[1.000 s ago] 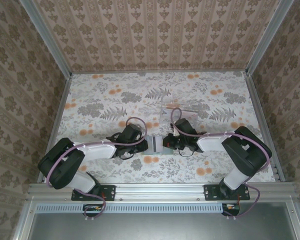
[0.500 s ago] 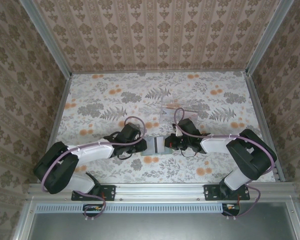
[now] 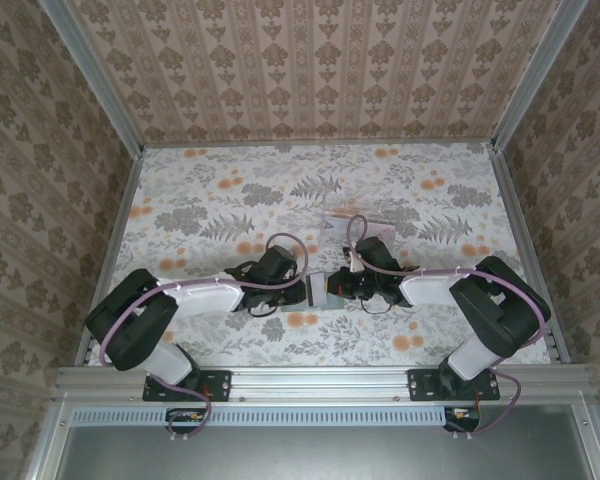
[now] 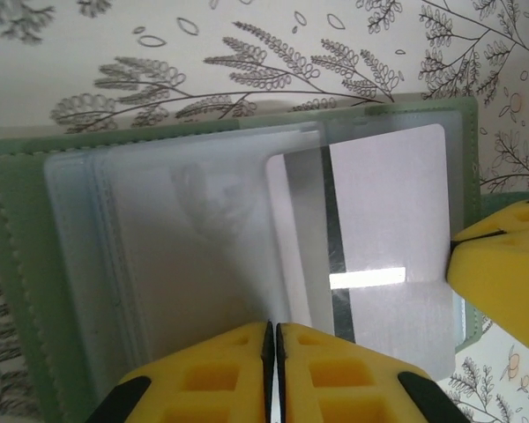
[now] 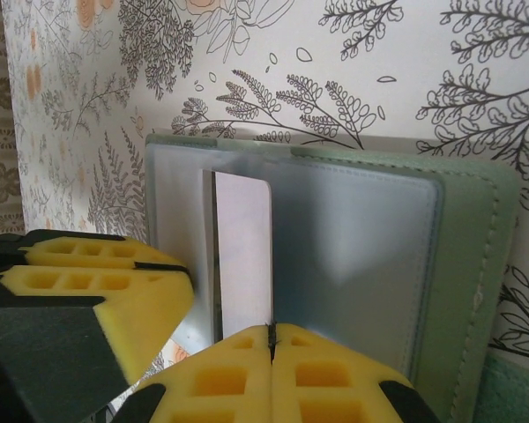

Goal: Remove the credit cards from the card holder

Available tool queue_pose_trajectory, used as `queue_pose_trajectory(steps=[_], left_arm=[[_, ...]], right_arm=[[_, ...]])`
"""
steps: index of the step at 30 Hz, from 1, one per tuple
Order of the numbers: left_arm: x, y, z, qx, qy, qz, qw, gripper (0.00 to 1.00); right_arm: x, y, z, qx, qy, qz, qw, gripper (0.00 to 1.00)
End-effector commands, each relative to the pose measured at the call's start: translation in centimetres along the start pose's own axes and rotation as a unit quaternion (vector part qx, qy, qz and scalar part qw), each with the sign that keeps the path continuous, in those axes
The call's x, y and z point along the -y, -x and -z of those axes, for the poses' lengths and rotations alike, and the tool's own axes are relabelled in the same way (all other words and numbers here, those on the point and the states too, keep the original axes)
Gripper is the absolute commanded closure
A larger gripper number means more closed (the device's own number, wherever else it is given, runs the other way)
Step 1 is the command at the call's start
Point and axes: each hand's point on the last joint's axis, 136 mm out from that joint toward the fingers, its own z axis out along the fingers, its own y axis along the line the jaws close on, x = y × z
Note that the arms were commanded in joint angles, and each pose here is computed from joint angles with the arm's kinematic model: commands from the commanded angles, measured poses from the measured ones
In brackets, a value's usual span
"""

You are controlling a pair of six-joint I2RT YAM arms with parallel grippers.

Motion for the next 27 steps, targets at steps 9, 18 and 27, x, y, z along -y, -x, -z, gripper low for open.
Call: queue_pose_trajectory(steps=[9, 18, 27], left_arm=[[-0.2, -0.7, -0.9, -0.016, 0.004, 0.005, 1.0, 0.91], [-0.2, -0.8, -0.8, -0.017, 0.003, 0.004, 1.0, 0.92], [-0.4, -0.7, -0.6, -0.013, 0.008, 0.004, 1.0, 0.92]], right_arm=[[-0.9, -0.7, -1.3, -0.026, 0.035, -0.004, 0.999, 0.87], [-1.4, -0.6, -1.9, -0.03, 0.043, -0.006, 0.999, 0.79], [-0.5, -0.8, -1.6, -0.026, 0.032, -0.011, 0.999, 0.96]])
